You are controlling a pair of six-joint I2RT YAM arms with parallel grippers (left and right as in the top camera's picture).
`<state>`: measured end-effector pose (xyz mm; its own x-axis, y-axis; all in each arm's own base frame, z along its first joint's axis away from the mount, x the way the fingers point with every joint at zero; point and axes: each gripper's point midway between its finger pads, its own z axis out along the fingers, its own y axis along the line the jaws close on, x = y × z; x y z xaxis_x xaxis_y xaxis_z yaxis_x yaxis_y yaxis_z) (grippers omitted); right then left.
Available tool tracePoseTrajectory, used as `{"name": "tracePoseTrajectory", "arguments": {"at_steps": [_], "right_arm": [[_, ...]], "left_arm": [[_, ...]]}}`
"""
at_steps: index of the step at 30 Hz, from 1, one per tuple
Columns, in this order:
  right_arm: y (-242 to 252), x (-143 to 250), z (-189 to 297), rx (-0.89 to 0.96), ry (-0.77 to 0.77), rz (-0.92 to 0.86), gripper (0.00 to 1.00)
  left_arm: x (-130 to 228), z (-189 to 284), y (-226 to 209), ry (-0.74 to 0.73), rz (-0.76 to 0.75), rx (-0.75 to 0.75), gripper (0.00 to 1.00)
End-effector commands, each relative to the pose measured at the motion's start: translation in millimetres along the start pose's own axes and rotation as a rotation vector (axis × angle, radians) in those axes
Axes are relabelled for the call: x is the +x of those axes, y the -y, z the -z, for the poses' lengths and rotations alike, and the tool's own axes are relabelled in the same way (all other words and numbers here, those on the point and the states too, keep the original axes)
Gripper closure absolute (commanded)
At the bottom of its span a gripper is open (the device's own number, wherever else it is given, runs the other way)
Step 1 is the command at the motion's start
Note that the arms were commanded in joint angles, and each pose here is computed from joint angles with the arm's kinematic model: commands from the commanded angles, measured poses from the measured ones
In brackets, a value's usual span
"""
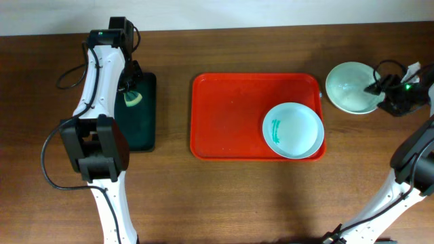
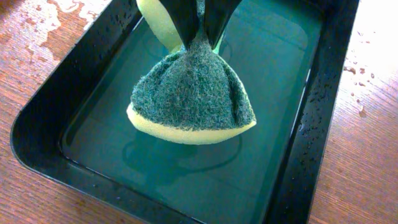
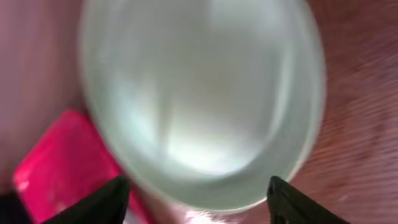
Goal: Clean dirty plates on tray and stack at the side
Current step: 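Lift the top plate with the right gripper and stack it on the side plate, then grasp the rim of the remaining right plate with the right gripper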
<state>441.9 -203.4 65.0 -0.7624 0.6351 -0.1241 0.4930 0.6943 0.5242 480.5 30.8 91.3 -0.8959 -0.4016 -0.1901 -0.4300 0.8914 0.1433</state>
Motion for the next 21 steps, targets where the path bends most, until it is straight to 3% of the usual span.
{"name": "tracePoseTrajectory", "arguments": {"at_steps": [1,3,8,14,19,21], "right_arm": [[-102.7,10.6,54.7,-0.125,0.079,0.32,0.25],[-168.9,59.7,38.0,-0.135,-0.005,0.749,0.21],[-145.4,117.5,-62.6,0.295,-0.27,0.967,0.16],[-110.5,140.3,-99.3,0.364,-0.426,0.949,0.0],[-80.4,172.7,-104.4,0.382,-0.554,0.909,0.01],[-75.3,182.4,-106.1,0.379,-0.575,0.857,0.11]], "left_arm": [[-2.2,-1.0,1.0,0.003,0.014,0.002,1.0],[-2.4,-1.0,1.1,0.004,0.014,0.003,1.0],[-1.4,-1.0,0.6,0.0,0.013,0.001,1.0],[0.6,-1.0,-0.3,-0.008,0.012,-0.003,1.0],[0.4,-1.0,-0.2,-0.007,0.012,-0.003,1.0],[0.4,-1.0,-0.2,-0.007,0.012,-0.002,1.0]]}}
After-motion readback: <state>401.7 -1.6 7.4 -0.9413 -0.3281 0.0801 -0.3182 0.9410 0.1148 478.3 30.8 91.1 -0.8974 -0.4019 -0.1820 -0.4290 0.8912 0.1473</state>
